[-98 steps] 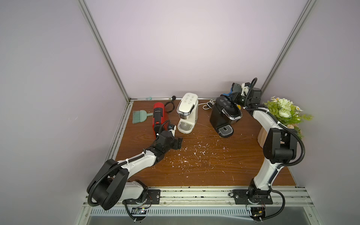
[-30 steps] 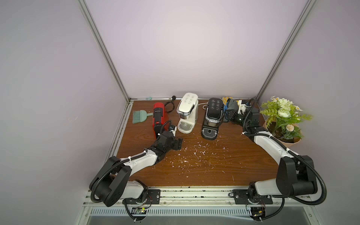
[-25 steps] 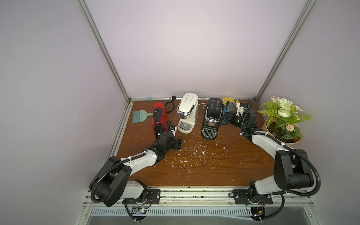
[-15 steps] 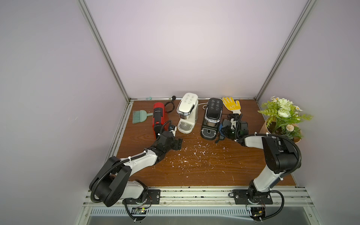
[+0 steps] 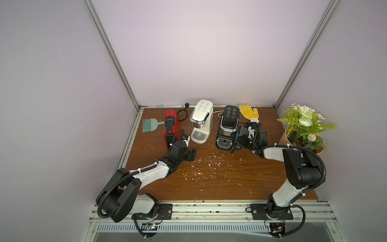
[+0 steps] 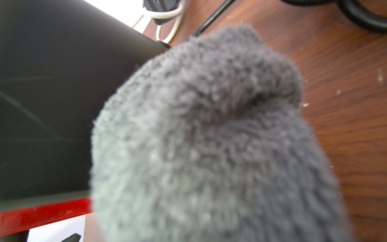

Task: Wipe the surface of a coffee machine
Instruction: Wipe the dirt from the surface of the coffee machine.

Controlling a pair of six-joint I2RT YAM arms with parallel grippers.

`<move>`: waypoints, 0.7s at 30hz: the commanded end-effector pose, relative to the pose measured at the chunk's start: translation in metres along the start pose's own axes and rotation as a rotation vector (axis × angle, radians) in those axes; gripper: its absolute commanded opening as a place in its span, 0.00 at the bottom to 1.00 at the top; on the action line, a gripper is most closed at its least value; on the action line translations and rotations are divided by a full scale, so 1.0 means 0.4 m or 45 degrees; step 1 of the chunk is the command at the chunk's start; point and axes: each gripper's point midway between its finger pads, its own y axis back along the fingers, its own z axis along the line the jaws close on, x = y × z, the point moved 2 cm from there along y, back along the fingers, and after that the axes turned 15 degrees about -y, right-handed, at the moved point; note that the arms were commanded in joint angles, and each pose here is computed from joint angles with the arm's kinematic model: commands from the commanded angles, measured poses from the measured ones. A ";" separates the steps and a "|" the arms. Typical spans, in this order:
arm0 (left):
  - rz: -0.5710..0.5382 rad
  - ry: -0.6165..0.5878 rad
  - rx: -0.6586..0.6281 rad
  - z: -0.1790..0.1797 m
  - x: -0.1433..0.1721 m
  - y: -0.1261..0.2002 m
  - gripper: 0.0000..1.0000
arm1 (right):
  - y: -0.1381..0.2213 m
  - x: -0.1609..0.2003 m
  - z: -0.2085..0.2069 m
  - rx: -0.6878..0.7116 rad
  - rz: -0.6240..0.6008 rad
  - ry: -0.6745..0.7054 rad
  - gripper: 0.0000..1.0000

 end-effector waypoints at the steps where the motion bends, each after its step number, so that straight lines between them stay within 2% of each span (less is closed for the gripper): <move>1: -0.055 -0.006 -0.007 -0.005 -0.038 0.002 0.79 | 0.026 -0.013 0.083 -0.100 -0.045 0.077 0.19; 11: -0.053 -0.006 0.007 -0.010 -0.036 0.001 0.79 | 0.060 0.130 0.144 -0.177 0.039 0.123 0.19; 17: -0.066 -0.005 0.004 -0.009 -0.042 0.008 0.79 | 0.126 0.099 0.236 -0.243 -0.035 0.179 0.20; 21: -0.061 -0.007 0.010 -0.011 -0.040 0.006 0.79 | 0.104 0.075 0.224 -0.178 -0.084 0.206 0.20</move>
